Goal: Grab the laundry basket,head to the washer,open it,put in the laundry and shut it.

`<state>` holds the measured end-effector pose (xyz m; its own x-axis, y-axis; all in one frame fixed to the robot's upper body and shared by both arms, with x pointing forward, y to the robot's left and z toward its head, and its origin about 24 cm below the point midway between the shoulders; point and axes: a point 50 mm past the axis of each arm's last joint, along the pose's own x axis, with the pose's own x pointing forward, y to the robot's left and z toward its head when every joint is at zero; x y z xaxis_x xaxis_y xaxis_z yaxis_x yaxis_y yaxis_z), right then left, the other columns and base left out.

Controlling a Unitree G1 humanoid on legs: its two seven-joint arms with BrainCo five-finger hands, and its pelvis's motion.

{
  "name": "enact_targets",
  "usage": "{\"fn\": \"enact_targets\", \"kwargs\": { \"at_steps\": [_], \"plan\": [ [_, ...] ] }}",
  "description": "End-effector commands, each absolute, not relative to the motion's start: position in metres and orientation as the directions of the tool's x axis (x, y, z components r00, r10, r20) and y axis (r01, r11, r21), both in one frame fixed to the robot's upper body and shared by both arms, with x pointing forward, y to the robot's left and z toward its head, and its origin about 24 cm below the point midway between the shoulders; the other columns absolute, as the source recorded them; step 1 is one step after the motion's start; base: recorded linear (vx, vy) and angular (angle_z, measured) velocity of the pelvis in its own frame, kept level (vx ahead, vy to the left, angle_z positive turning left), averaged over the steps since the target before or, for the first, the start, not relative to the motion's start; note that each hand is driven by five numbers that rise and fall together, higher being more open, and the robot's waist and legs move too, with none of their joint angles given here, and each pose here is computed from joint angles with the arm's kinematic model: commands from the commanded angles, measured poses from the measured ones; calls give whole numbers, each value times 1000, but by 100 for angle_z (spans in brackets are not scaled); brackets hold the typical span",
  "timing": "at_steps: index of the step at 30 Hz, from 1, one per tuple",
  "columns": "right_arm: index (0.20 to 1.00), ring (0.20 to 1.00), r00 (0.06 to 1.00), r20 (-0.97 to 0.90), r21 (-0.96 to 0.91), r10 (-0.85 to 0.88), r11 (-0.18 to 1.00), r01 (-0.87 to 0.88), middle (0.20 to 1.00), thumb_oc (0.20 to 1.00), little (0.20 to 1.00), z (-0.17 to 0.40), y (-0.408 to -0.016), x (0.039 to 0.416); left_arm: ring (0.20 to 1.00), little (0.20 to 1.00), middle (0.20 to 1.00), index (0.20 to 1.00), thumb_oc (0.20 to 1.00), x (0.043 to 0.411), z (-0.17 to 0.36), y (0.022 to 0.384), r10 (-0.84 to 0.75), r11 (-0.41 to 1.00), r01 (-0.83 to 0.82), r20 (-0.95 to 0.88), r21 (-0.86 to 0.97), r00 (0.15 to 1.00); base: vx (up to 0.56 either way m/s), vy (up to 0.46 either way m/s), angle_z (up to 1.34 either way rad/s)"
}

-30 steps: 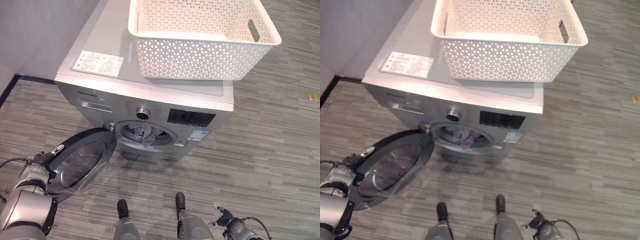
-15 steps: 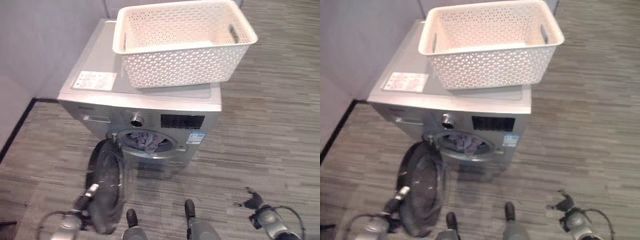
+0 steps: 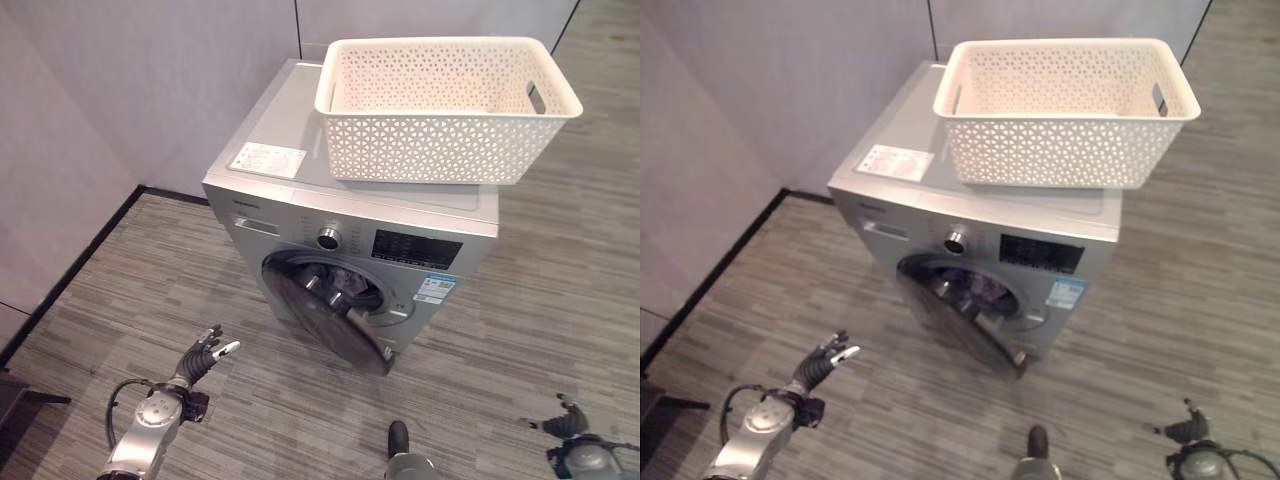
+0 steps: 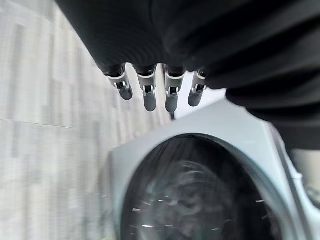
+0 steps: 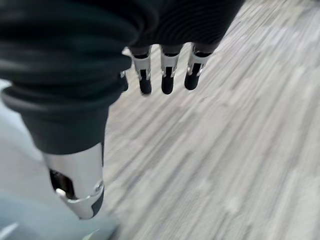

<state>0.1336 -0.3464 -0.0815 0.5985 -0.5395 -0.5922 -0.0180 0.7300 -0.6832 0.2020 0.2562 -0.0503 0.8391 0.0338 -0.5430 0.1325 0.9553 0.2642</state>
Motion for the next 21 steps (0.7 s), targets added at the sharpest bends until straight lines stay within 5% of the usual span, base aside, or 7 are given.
{"fn": "enact_targets", "kwargs": {
  "at_steps": [1,3,9,15,21],
  "plan": [
    [1000,1000,608,-598,-656,-523,754,3,1000,1000,1000,-84,-341,141,1000,1000,1000,1000,1000,251,-46,205,-144,854,365,-505,371,851,-122,56,26],
    [1000,1000,606,-628,-639,-489,768,-42,1000,1000,1000,-89,-333,144,1000,1000,1000,1000,1000,274,-36,165,-296,674,556,-512,487,806,-68,45,19],
    [1000,1000,575,-760,-527,-303,806,-271,1000,1000,1000,-113,-296,137,1000,1000,1000,1000,1000,292,-3,143,-398,537,579,-421,613,815,-55,3,-34],
    [1000,1000,588,-809,-379,-10,773,-508,1000,1000,1000,-120,-223,187,1000,1000,1000,1000,1000,261,-24,160,-349,684,544,-436,486,829,-31,-56,-12],
    [1000,1000,609,-791,-362,57,759,-541,1000,1000,1000,-102,-186,245,1000,1000,1000,1000,1000,211,-55,176,-350,740,586,-556,330,754,-57,-13,36]
  ]
}}
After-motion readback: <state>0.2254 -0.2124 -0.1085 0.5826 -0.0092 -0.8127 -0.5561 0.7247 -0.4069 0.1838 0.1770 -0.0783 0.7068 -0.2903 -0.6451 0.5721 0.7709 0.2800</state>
